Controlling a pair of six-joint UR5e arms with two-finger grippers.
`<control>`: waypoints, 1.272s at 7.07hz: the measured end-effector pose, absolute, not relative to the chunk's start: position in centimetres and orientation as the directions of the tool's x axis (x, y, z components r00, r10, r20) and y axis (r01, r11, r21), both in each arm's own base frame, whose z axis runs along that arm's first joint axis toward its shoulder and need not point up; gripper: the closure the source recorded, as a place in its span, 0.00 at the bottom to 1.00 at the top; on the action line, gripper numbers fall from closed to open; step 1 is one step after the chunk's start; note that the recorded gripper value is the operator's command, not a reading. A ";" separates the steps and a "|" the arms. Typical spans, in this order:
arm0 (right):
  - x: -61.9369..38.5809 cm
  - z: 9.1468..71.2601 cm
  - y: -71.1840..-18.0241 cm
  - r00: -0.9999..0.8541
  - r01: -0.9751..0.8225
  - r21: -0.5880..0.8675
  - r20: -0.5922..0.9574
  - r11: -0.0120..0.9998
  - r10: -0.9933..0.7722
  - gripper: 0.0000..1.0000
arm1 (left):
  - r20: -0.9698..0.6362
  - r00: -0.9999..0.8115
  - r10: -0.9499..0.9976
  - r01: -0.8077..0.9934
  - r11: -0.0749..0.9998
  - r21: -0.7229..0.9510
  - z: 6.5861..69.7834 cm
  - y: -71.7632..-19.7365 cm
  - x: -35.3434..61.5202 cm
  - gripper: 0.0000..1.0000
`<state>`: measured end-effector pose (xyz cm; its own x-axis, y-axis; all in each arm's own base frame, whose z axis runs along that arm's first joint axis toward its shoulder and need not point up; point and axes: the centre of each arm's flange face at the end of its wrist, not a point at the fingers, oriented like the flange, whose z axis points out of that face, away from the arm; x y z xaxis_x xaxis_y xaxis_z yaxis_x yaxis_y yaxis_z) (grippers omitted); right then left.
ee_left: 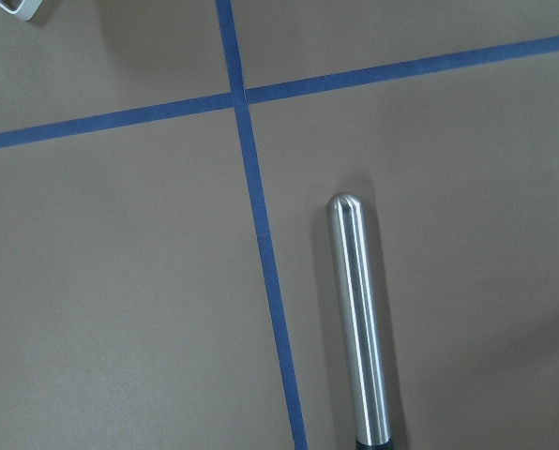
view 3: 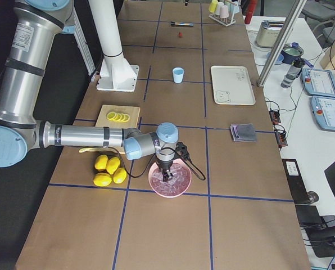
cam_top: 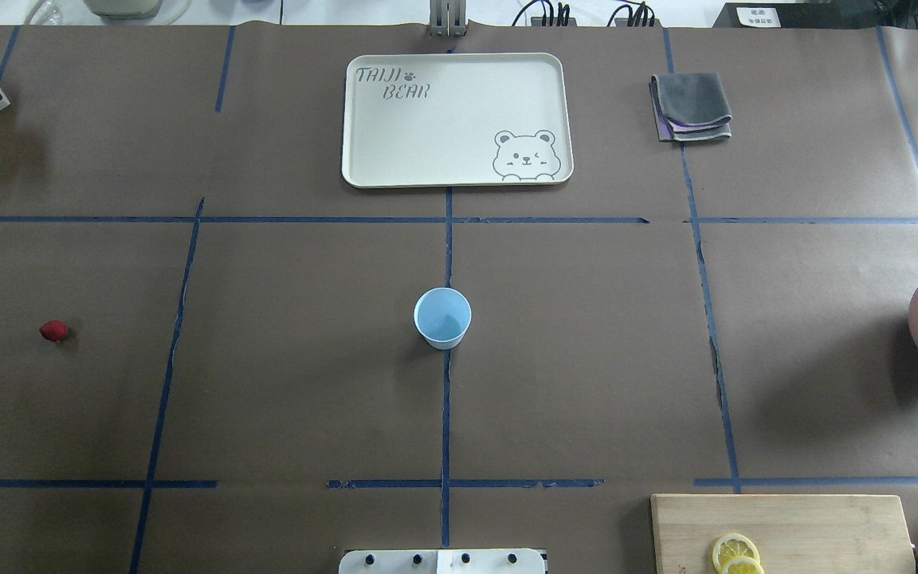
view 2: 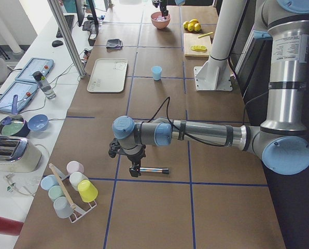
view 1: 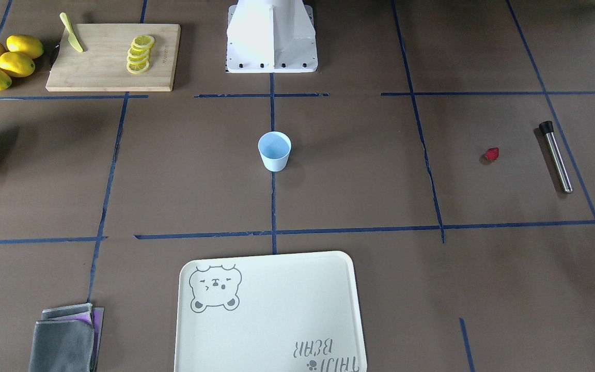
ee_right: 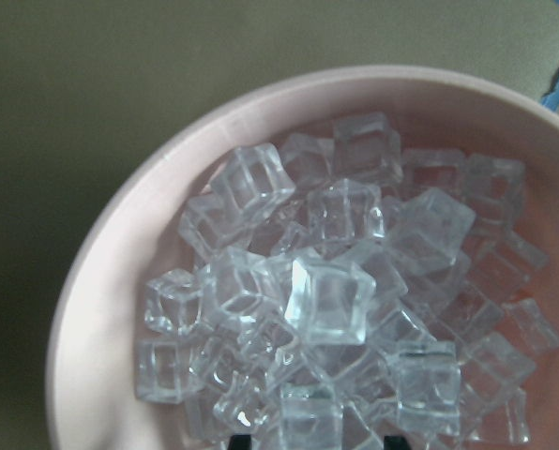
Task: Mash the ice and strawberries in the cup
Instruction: 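Lower the right gripper into the bowl and grasp one ice cube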
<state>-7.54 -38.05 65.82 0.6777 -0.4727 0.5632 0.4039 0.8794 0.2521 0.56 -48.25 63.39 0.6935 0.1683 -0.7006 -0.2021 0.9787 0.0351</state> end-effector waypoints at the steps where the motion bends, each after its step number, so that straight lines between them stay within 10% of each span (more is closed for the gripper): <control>1: -7.7 65.7 -38.1 0.675 0.406 0.254 0.564 0.878 -0.476 0.46 | -0.701 0.694 0.168 -0.202 0.979 0.034 63.4 -48.2 0.6 0.00; 4: -8.4 65.5 -38.6 0.670 0.416 0.260 0.560 0.871 -0.487 0.49 | -0.701 0.694 0.167 -0.202 0.979 0.034 63.5 -48.2 0.6 0.00; 9: -8.4 65.5 -38.5 0.664 0.415 0.264 0.565 0.870 -0.489 0.99 | -0.701 0.694 0.167 -0.202 0.979 0.034 63.5 -48.2 0.5 0.00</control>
